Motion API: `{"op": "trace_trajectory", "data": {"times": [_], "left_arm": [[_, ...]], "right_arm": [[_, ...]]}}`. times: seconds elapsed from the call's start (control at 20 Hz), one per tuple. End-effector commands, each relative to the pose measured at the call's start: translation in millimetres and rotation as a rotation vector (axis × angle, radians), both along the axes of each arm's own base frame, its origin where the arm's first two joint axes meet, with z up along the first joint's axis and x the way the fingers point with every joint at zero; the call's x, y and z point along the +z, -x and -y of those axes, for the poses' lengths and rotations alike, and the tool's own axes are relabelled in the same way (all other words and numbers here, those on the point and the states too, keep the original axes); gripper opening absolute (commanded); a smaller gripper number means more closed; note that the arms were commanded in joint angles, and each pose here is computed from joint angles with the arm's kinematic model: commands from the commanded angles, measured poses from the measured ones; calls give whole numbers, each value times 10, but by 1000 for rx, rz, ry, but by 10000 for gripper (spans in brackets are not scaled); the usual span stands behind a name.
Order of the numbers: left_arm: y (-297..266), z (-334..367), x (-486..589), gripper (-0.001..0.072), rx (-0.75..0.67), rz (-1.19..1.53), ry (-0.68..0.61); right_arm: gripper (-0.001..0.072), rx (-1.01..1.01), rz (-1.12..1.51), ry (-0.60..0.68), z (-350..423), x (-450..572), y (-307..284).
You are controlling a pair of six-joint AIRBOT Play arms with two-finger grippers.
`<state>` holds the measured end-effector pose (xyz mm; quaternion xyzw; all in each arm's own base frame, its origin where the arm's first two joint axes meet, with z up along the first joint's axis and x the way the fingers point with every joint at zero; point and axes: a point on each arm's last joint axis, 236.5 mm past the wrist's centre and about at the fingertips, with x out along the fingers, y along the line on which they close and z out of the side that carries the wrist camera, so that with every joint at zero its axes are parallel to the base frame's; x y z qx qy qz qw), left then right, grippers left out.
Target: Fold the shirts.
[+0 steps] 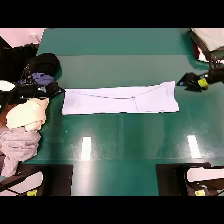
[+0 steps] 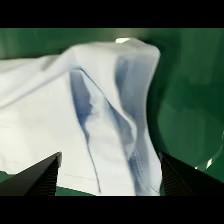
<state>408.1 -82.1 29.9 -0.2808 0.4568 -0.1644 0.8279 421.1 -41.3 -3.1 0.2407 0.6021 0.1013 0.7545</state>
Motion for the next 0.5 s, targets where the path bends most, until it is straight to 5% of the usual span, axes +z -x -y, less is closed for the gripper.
{"op": "trace_trajectory", "data": {"times": [0.0, 0.45], "left_arm": [[174, 134, -7, 23, -74, -53, 31], [304, 315, -28, 23, -118, -104, 56]], "right_arm": [[698, 52, -45, -210, -78, -257, 192], [690, 210, -109, -303, -351, -677, 91]]}}
